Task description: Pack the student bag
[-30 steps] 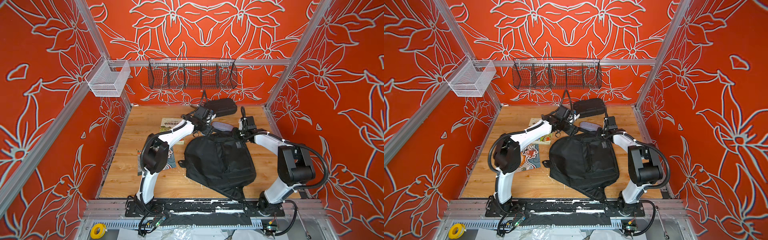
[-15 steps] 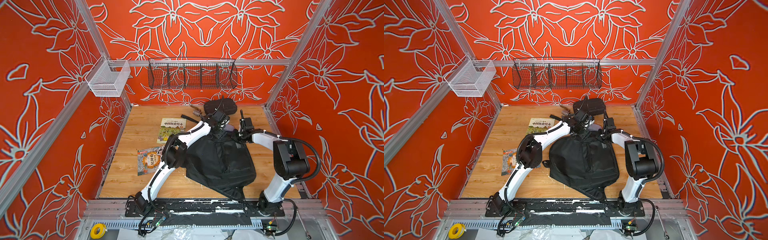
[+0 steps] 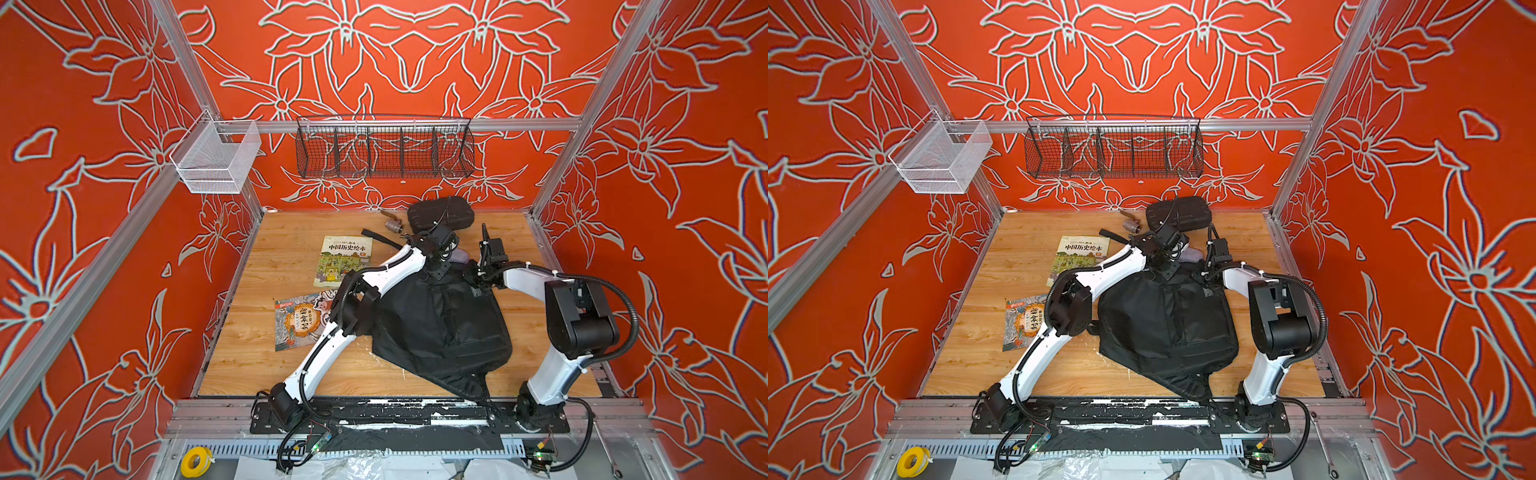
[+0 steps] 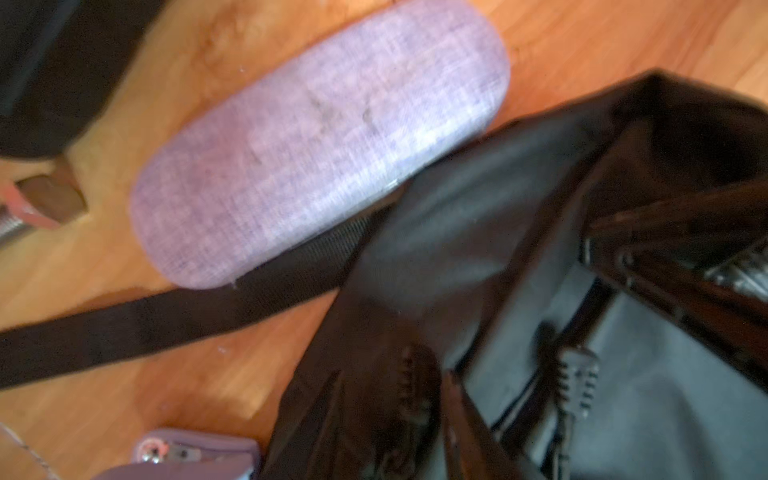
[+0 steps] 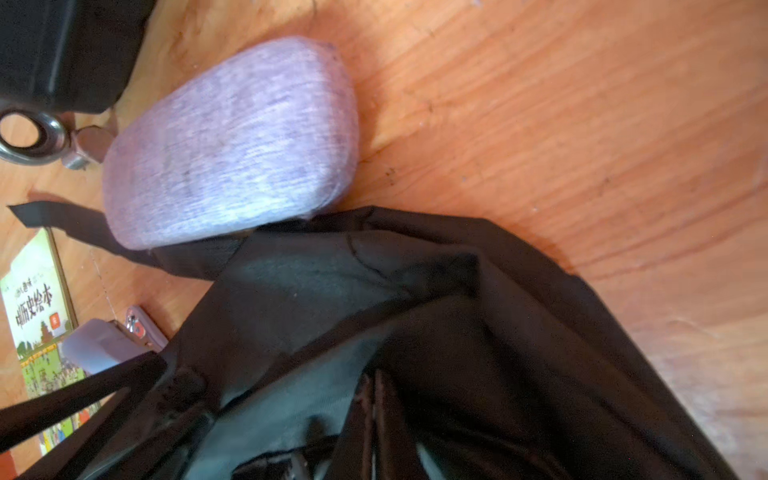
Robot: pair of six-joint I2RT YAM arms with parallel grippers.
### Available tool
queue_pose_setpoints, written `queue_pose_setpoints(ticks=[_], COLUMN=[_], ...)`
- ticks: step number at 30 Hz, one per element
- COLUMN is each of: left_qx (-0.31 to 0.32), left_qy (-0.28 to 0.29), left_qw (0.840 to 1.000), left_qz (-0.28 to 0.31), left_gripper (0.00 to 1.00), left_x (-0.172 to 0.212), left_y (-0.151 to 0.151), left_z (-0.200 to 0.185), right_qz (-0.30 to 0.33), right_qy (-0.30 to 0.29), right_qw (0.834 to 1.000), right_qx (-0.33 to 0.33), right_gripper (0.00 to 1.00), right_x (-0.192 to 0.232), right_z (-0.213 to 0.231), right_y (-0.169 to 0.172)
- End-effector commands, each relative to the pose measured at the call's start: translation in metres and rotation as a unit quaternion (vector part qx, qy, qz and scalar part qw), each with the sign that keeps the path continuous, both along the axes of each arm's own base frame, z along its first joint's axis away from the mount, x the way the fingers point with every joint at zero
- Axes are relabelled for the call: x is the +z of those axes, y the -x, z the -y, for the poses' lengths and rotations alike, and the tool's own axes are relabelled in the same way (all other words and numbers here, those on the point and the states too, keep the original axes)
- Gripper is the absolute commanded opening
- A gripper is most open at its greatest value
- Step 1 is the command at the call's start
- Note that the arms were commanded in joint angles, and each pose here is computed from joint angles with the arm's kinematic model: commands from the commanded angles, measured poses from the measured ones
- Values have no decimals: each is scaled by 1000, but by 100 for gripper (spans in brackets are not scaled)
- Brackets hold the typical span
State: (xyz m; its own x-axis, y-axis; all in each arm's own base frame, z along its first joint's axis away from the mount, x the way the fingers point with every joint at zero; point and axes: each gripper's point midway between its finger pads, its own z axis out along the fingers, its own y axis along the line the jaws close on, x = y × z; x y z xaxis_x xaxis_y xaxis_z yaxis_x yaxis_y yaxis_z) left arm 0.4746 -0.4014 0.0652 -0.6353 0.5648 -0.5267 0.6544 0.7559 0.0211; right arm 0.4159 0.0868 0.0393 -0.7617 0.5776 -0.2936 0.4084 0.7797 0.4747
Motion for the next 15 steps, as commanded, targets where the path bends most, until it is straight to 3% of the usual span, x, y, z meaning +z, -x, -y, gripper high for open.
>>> queue_pose_setpoints(ticks=[1, 5, 15], left_qx=[4, 4, 59], left_qy=[-10, -20, 22], left_qw=[1000, 1000, 998], left_qz=[14, 18, 12], left_gripper=[22, 0, 0], left_x=[-5, 2, 48], left_y=[-8, -8, -9], left_z=[-1, -7, -52], right_qz=[-47, -62, -72], right_qy=[-13, -17, -15], right_qw=[998, 996, 987], right_qx=[-36, -62, -140], right_gripper=[0, 0, 0], right_x=[-29, -37, -44], right_z=[4, 8, 34], right_y=[16, 21, 34])
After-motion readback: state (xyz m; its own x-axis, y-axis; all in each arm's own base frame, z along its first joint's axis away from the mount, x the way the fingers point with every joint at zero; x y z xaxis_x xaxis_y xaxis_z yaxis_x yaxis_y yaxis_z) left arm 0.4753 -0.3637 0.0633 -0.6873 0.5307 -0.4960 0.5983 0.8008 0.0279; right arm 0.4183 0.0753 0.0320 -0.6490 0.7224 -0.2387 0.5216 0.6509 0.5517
